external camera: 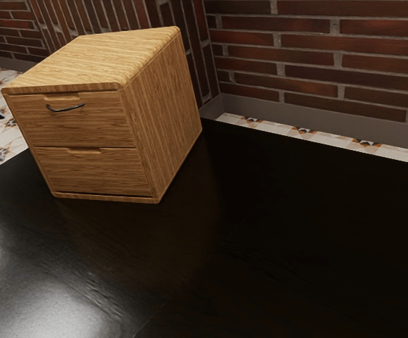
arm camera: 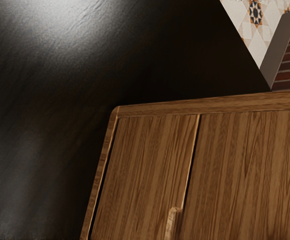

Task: Pull the drawer handle with one arm to open the drawer

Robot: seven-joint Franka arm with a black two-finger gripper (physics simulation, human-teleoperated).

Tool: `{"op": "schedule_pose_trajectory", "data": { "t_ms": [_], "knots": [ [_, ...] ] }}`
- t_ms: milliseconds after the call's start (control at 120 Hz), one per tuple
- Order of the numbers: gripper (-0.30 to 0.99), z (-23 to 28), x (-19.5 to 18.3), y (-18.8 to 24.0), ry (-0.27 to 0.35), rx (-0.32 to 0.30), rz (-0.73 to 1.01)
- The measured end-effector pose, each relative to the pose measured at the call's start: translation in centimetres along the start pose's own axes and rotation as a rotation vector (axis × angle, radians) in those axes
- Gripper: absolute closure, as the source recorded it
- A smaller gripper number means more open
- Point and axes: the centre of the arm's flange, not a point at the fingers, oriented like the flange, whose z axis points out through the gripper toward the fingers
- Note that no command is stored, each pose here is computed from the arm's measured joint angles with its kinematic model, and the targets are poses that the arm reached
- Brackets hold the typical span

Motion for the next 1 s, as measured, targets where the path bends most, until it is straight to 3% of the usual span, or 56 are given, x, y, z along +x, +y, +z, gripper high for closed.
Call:
{"op": "schedule_pose_trajectory", "data": {
  "t_ms": [1000],
  "knots": [
    [0.0, 3.0, -1.9, 0.3, -0.01, 0.009, -0.103]
  ]
}}
